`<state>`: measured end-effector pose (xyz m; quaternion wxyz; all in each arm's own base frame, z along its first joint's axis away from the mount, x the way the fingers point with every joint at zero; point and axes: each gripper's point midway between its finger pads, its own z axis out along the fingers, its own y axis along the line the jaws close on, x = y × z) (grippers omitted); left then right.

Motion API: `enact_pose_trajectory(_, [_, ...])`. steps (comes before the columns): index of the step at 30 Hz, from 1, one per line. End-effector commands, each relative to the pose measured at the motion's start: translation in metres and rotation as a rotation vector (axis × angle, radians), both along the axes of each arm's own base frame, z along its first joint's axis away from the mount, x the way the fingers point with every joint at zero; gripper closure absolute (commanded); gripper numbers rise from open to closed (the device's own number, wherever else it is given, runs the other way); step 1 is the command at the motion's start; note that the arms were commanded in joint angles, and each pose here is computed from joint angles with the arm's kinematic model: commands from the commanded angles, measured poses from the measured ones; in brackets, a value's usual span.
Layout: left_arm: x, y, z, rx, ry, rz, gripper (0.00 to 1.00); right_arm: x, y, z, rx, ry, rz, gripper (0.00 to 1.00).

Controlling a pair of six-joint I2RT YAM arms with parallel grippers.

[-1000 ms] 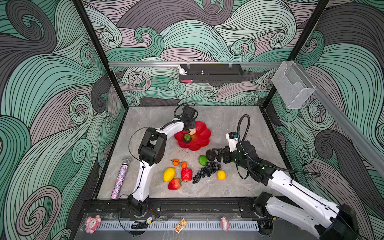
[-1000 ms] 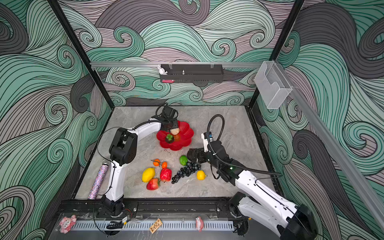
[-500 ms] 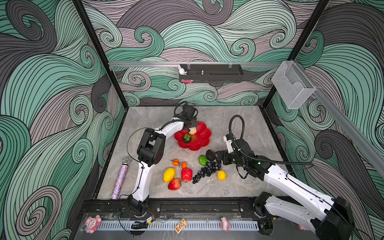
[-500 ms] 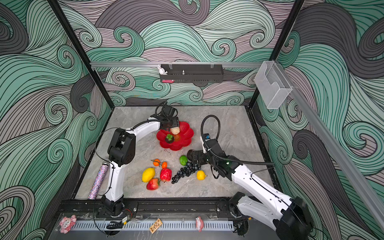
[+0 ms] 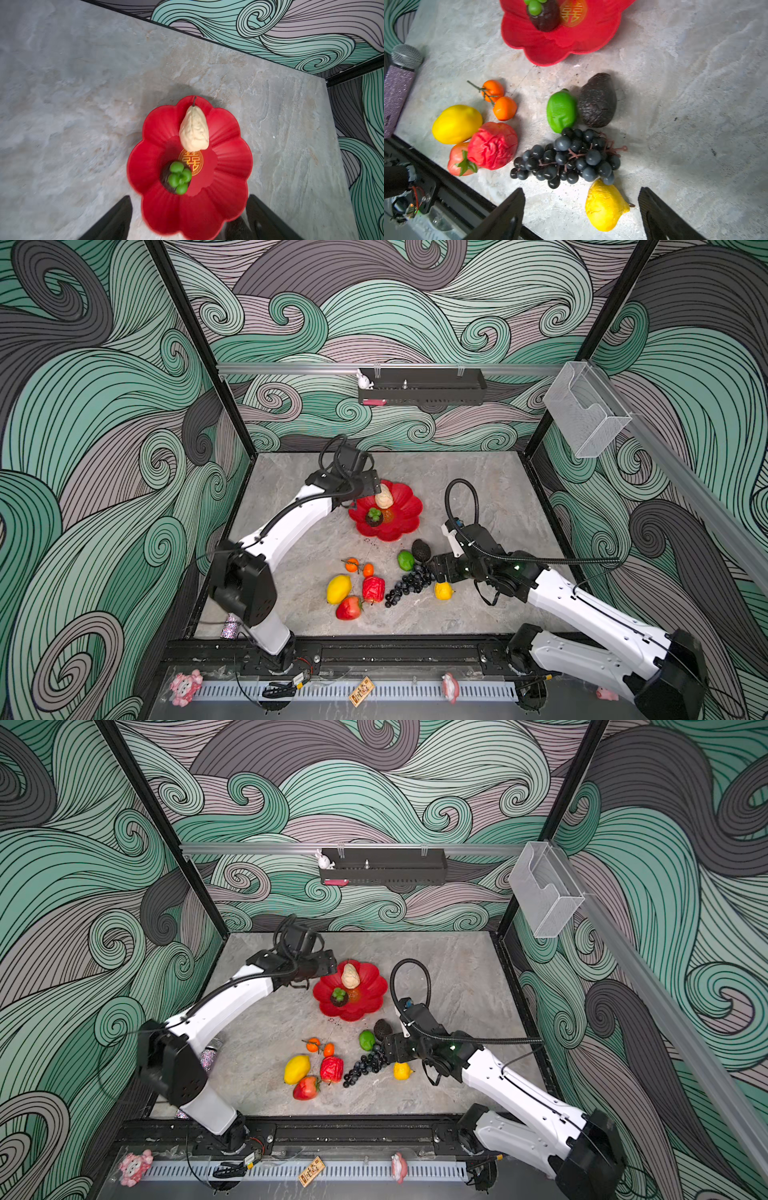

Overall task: Place and organize the fake fruits in the fruit bowl
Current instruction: 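Open the left gripper and withdraw it while the right gripper moves toward the loose fruits, then lower the right gripper onto the red apple and close on it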

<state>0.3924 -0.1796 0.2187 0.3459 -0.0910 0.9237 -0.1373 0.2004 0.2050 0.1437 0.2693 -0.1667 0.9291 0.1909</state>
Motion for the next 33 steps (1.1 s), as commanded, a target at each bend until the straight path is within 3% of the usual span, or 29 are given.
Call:
enact_pose_trajectory(1, [-0.042, 0.034, -0.016, 0.016, 0.044, 0.058, 0.09, -0.011, 0.024, 0.012, 0.025, -0.003, 0.038, 0.13])
enact_pose_trajectory(5, [-0.097, 0.053, -0.008, -0.032, 0.018, 0.005, 0.05, -0.025, 0.06, 0.007, 0.061, 0.046, 0.061, 0.14])
enact_pose_trajectory(13, [-0.171, 0.126, 0.018, 0.006, -0.174, 0.152, 0.01, -0.035, 0.106, -0.016, 0.045, 0.116, -0.059, 0.12])
enact_pose_trajectory(21, [-0.195, 0.155, 0.021, 0.063, -0.255, 0.205, 0.01, -0.026, 0.131, -0.029, 0.062, 0.129, -0.213, 0.13])
enact_pose_trajectory(33, [-0.211, 0.162, 0.028, 0.006, -0.328, 0.216, 0.01, -0.027, 0.161, -0.075, -0.029, 0.249, -0.282, 0.15])
